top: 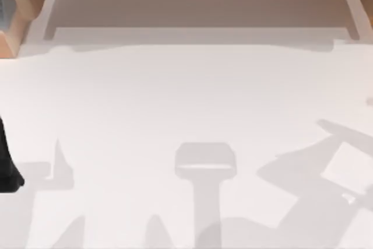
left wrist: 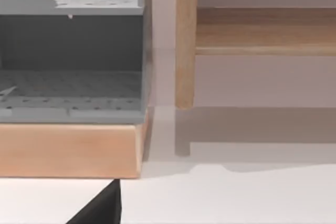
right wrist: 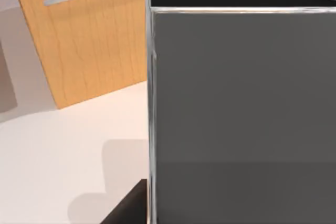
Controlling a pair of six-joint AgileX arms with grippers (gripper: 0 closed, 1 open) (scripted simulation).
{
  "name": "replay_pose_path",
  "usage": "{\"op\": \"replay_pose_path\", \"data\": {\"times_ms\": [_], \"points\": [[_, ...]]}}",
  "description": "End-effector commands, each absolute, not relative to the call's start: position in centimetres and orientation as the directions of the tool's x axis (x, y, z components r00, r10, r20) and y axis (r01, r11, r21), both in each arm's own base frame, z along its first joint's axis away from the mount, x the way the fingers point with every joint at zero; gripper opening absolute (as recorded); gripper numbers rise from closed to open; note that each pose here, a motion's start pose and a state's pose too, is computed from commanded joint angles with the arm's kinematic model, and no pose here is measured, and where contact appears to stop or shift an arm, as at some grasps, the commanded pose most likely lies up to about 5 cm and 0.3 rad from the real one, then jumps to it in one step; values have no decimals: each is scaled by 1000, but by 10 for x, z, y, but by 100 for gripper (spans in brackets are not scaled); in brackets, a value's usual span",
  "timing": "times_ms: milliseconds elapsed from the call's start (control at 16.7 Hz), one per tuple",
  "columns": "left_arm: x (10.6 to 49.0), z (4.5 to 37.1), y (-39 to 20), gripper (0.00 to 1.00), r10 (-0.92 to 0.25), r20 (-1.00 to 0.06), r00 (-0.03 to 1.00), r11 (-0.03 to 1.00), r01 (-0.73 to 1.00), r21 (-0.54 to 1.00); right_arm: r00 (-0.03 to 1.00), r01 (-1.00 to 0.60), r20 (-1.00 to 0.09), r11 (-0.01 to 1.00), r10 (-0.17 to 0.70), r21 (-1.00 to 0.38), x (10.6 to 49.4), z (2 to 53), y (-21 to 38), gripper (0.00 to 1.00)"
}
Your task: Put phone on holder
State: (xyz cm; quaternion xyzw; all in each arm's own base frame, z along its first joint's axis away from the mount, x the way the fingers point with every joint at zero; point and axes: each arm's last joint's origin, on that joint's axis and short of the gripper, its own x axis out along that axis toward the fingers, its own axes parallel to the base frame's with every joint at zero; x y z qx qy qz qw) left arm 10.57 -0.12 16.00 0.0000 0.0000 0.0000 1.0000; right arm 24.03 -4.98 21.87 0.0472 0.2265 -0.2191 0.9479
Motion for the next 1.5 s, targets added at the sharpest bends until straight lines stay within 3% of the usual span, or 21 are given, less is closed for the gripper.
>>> {"op": "replay_pose_path", "data": {"times_ms": [780, 1380, 1500], "points": [[106, 160, -1, 100, 0, 0, 1000, 1000, 0, 0, 790, 454, -441, 890, -426, -46, 261, 216, -58, 0], [106, 160, -1, 100, 0, 0, 1000, 1000, 0, 0, 801, 437, -450, 900, -394, -10, 280, 195, -69, 0], [106, 160, -1, 100, 0, 0, 1000, 1000, 0, 0, 801, 437, -450, 900, -394, -10, 280, 195, -69, 15]]}}
